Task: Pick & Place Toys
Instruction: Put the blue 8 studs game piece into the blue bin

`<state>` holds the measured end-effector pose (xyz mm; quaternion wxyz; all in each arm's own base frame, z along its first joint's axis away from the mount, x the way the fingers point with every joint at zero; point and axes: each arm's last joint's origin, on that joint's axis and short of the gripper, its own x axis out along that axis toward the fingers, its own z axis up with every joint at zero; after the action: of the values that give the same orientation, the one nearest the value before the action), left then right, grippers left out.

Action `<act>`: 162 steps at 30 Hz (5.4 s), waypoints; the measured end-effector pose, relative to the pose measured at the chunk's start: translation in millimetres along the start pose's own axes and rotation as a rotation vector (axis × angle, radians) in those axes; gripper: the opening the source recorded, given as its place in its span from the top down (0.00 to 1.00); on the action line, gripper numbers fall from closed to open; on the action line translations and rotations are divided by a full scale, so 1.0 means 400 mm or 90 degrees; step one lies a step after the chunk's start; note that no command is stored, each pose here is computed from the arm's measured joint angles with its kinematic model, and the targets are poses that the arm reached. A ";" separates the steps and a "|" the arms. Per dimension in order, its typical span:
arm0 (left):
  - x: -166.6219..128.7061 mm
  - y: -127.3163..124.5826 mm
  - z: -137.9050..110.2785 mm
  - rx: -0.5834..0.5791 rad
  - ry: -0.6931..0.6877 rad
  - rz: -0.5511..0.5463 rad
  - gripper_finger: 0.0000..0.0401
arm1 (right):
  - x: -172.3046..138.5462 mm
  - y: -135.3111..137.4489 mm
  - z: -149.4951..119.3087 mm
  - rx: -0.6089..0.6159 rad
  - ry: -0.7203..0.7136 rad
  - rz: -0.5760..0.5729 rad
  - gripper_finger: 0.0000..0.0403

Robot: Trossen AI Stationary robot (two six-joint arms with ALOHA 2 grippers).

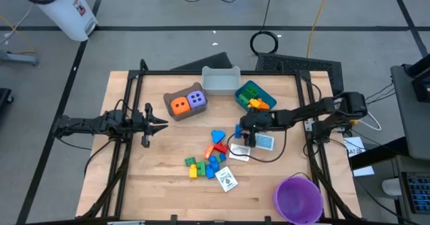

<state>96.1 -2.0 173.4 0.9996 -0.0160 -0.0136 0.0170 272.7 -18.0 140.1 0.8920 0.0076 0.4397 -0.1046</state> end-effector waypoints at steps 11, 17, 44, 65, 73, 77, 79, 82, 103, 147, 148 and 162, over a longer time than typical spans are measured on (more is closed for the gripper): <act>0.000 0.000 0.000 0.000 0.000 0.000 0.81 | -0.047 -0.007 0.027 0.093 -0.063 -0.006 0.33; 0.000 0.000 0.000 0.000 0.000 0.000 0.81 | -0.016 0.013 0.017 0.141 -0.046 0.013 0.33; 0.000 0.000 0.000 0.000 0.000 0.000 0.81 | 0.040 0.063 0.009 0.184 -0.069 0.003 0.33; 0.000 0.000 0.000 0.000 0.000 0.000 0.81 | 0.009 0.048 0.010 0.135 -0.062 -0.029 0.33; 0.000 0.000 0.000 0.000 0.000 0.000 0.81 | 0.005 0.069 0.009 0.160 -0.066 -0.011 0.33; 0.000 0.000 0.000 0.000 0.000 0.000 0.81 | 0.002 0.082 0.007 0.167 -0.067 -0.002 0.33; 0.000 0.000 0.000 0.000 0.000 0.000 0.81 | 0.000 0.090 0.005 0.161 -0.064 0.002 0.33; 0.000 0.000 0.000 0.000 0.000 0.000 0.81 | -0.002 0.100 0.000 0.148 -0.055 0.007 0.33; 0.000 0.000 0.000 0.000 0.000 0.000 0.81 | -0.011 0.106 0.008 0.088 -0.034 0.115 0.33; 0.000 0.000 0.000 0.000 0.000 0.000 0.81 | 0.057 0.043 0.014 -0.386 -0.042 0.090 0.33; 0.000 0.000 0.000 0.000 0.000 0.000 0.81 | 0.059 0.040 0.013 -0.371 -0.040 0.096 0.33; 0.000 0.000 0.000 0.000 0.000 0.000 0.81 | 0.061 0.021 -0.006 -0.245 0.014 0.167 0.52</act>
<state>96.1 -2.1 173.4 0.9996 -0.0161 -0.0136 0.0168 287.0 -14.2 118.9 0.8781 -0.1044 0.4565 0.0981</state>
